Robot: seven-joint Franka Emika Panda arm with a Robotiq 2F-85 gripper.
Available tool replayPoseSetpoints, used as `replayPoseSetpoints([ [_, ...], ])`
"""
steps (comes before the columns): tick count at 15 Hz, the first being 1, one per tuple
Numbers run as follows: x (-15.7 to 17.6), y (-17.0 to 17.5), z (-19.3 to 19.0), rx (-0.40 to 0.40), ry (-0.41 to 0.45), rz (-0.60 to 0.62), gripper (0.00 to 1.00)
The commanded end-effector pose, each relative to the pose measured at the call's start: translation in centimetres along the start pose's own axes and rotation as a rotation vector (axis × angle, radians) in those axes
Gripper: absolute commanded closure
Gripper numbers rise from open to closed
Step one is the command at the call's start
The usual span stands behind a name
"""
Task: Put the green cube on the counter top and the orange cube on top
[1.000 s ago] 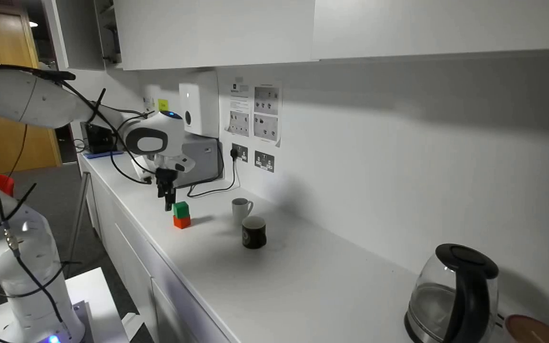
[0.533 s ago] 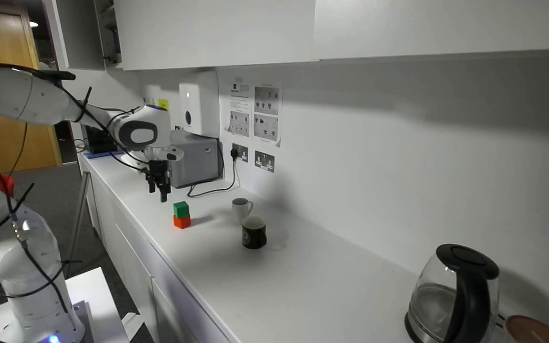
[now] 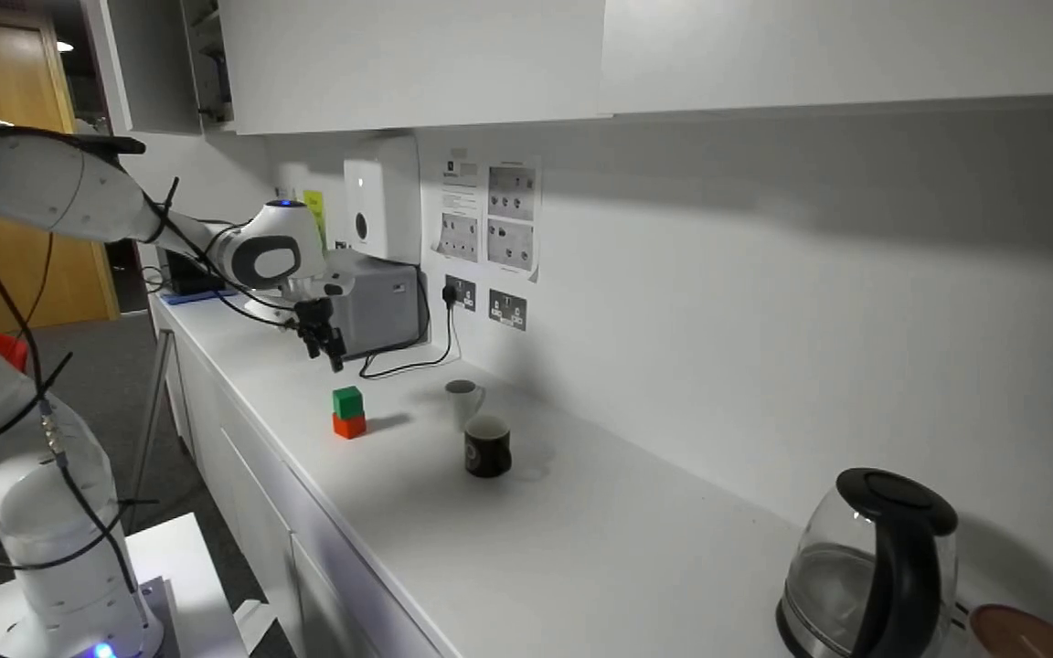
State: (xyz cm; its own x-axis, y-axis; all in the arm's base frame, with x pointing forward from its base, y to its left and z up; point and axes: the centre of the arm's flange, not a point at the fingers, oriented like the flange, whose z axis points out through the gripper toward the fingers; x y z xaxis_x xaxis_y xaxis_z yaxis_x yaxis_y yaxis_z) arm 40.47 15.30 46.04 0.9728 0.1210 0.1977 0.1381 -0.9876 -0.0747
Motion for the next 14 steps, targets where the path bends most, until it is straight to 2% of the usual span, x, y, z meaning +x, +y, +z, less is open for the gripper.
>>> replayPoseSetpoints([
  [1,3.1,0.5,1.8,0.039,0.099,0.116,0.00],
  [6,4.3,2.1,4.1,0.004,0.139,0.188,0.00],
  [11,3.6,3.9,4.0,-0.089,0.119,0.236,0.00],
  [14,3.3,4.1,3.7,-0.088,0.078,0.299,0.00],
])
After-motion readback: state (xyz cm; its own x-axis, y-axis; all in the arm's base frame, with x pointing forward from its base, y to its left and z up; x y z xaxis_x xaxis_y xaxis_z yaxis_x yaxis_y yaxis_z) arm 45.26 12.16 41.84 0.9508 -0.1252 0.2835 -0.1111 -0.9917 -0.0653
